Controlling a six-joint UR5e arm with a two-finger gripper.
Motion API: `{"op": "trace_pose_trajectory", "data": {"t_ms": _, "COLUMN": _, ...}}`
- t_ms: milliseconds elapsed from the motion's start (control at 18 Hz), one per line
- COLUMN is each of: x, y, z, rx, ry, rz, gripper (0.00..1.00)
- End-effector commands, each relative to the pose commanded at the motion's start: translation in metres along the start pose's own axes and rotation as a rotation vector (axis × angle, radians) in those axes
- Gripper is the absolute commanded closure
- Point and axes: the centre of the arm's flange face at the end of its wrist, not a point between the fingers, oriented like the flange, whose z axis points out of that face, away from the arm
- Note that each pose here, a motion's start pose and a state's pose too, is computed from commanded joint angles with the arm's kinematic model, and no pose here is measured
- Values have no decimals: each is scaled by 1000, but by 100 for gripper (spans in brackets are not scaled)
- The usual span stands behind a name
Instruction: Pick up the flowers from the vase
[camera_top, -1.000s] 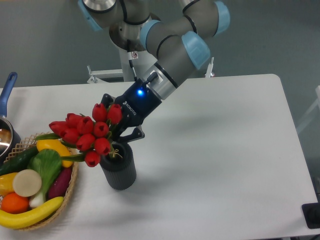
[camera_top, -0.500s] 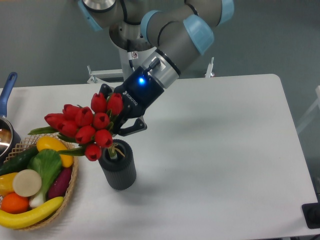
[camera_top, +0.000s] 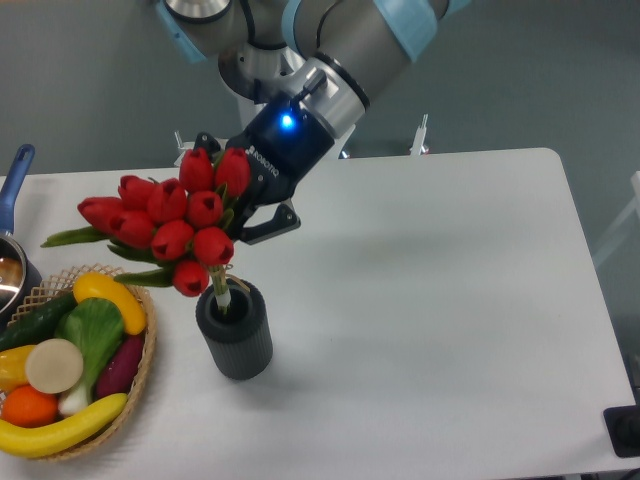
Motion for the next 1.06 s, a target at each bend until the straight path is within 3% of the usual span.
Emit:
{"op": "trace_pose_trajectory", "data": {"t_ms": 167, "x": -8, "y": -4, "z": -16, "rx": 8, "ry": -33, "rz": 4, "gripper": 65}}
{"op": "trace_pose_trajectory", "data": {"t_ms": 611, "x": -64, "y": 17, "z": -100, "rx": 27, "ry": -204, "rz": -30, "gripper": 65}}
{"op": "trace_pose_trajectory", "data": {"t_ms": 1056, "x": -84, "y": 44, "z": -125, "rx": 20, "ry": -251, "rz": -27, "gripper": 65}}
